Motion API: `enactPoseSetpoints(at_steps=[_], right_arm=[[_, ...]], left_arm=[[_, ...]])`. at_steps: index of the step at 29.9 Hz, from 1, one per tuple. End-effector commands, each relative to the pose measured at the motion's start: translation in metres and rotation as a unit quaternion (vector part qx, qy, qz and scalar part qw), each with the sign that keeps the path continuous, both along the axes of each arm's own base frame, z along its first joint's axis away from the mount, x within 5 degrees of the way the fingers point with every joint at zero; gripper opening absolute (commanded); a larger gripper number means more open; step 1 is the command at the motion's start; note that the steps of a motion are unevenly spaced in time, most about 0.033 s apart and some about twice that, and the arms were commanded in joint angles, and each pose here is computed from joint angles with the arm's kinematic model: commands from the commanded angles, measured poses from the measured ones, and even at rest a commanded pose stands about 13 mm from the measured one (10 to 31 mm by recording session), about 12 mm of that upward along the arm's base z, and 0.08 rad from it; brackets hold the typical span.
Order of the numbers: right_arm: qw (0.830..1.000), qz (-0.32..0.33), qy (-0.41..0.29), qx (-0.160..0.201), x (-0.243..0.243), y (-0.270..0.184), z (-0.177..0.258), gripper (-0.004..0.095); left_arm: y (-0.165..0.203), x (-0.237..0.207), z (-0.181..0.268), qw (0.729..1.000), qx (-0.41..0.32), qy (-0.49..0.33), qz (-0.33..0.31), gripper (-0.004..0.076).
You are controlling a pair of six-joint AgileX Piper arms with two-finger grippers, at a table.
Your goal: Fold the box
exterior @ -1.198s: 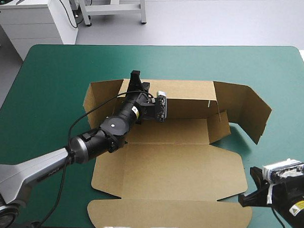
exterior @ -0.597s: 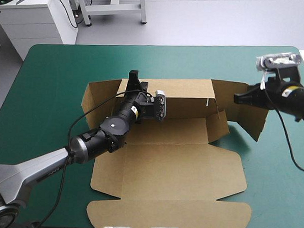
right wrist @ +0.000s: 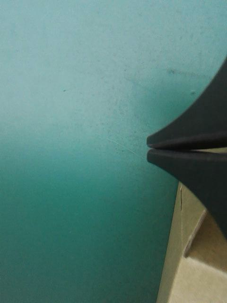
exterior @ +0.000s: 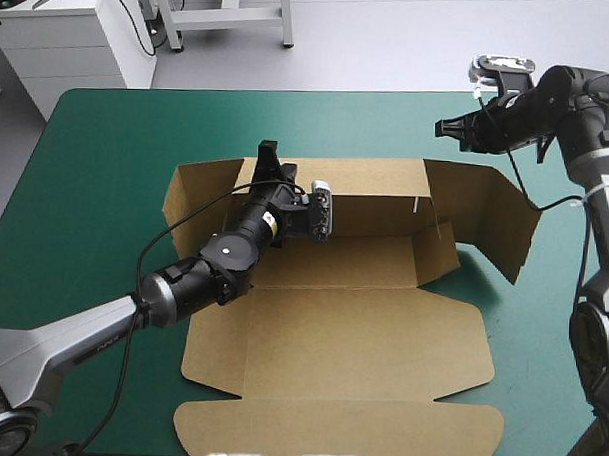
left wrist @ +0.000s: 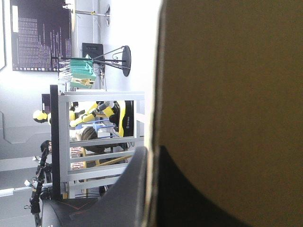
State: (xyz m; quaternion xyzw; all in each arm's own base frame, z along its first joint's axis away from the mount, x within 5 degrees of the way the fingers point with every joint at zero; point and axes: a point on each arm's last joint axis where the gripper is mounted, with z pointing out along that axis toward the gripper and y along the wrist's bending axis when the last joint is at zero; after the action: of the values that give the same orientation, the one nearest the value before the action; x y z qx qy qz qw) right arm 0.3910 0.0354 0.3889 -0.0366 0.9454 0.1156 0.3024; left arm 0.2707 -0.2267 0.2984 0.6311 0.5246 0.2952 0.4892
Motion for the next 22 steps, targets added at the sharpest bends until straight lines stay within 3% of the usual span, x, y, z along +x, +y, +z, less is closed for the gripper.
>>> enactPoseSetpoints(at_steps=[1, 6, 17, 22], right_arm=[[1.0, 0.002, -0.016, 0.0, -0.003, 0.001, 0.013, -0.0014], [0.999, 0.01, 0.035, -0.014, -0.004, 0.001, 0.001, -0.0014], [0.999, 0.022, 0.049, -0.005, -0.024, 0.002, 0.0, -0.0014], [0.997, 0.054, 0.047, 0.023, -0.037, 0.009, 0.002, -0.0014]], left_arm=[[0.006, -0.004, 0.026, 0.999, -0.022, -0.034, 0.009, -0.0008], [0.006, -0.004, 0.026, 0.999, -0.024, -0.034, 0.01, -0.0008], [0.009, -0.003, 0.026, 0.999, -0.022, -0.035, 0.028, -0.0008], [0.009, -0.002, 0.023, 0.999, -0.019, -0.033, 0.037, -0.0005]])
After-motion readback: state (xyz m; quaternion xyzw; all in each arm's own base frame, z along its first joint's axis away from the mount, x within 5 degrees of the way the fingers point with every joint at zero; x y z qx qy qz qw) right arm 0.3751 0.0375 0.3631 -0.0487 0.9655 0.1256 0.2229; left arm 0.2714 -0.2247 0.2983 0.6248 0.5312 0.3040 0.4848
